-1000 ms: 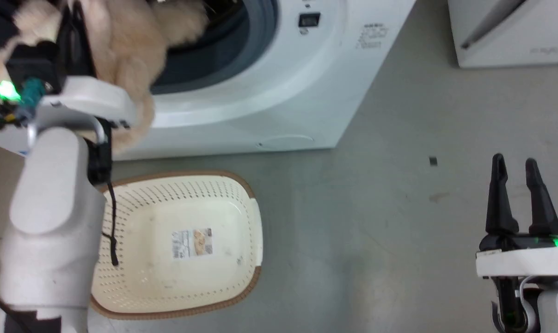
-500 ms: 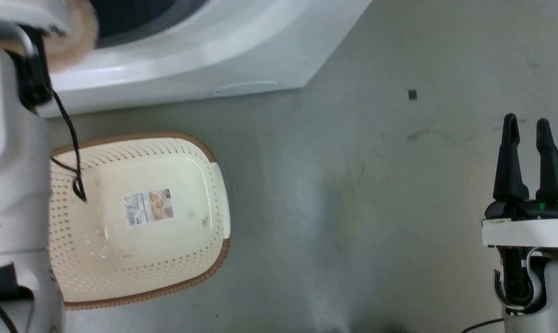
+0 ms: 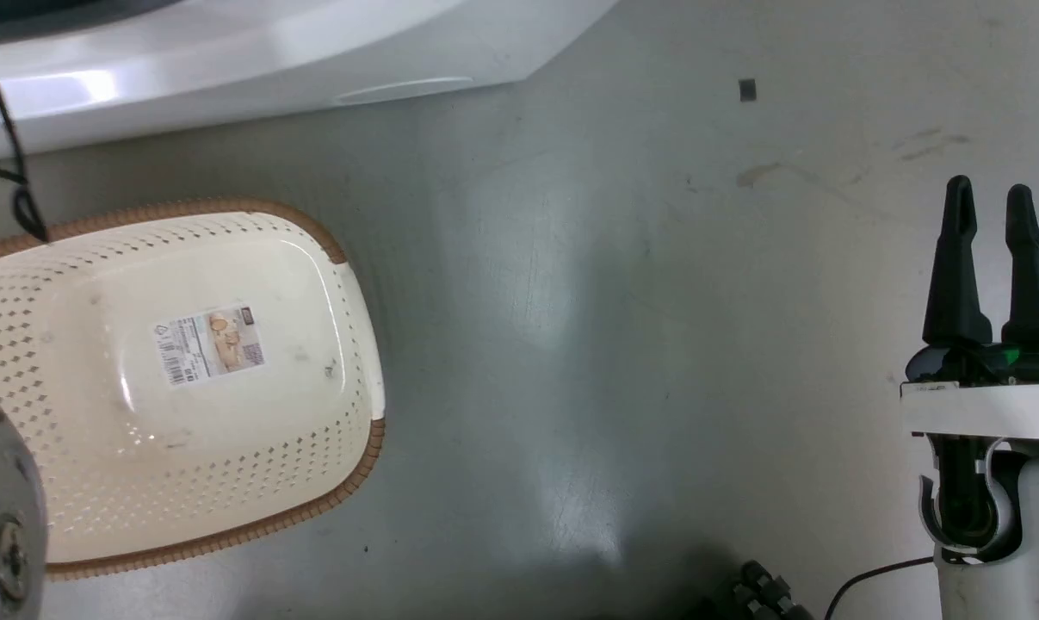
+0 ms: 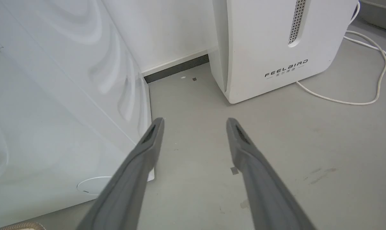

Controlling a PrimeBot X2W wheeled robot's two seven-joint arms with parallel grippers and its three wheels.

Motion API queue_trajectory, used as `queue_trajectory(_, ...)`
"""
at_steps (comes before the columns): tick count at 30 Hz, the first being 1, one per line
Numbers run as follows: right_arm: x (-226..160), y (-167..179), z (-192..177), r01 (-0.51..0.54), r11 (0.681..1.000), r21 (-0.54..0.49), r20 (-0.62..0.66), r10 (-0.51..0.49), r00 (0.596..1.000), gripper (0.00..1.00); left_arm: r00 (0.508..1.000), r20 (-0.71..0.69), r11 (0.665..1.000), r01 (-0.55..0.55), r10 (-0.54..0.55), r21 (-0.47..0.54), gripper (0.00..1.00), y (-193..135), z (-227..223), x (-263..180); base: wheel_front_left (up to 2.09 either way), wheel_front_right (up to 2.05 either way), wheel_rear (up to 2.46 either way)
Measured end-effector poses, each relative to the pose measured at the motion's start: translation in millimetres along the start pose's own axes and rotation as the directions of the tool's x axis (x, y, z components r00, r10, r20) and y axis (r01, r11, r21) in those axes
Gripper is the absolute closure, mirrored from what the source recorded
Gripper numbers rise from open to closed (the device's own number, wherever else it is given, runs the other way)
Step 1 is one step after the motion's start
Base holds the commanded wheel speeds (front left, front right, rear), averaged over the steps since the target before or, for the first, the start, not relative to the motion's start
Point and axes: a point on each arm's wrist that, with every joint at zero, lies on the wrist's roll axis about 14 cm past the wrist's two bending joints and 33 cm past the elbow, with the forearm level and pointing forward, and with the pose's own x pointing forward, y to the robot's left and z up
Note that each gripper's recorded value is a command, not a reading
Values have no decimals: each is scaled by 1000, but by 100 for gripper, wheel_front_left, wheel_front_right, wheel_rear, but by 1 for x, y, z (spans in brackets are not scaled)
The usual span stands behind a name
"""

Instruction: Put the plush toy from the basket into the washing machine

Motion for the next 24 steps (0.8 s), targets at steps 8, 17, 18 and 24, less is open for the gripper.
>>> queue_trajectory(8, 0, -5, -12, 13, 1000, -10, -30, -13, 999, 0, 1000, 9, 1000, -5, 5, 10, 100, 3, -5, 16, 0, 0, 0)
queue_trajectory(17, 1, 7, -9, -18, 1000, 7, -21, 19, 1000, 0, 1000, -4, 1000, -5, 5, 27, 0, 7, 5, 12, 0, 0, 0)
queue_trajectory(18, 1, 9, -6, -23, 1000, 10, -15, 23, 1000, 0, 1000, -15, 1000, -5, 6, 17, 0, 8, 5, 8, 0, 0, 0)
queue_trajectory(24, -2, 21, 15, -57, 998, 19, 33, 57, 998, 0, 993, -113, 999, 34, -31, 22, 0, 6, -9, -24, 0, 0, 0)
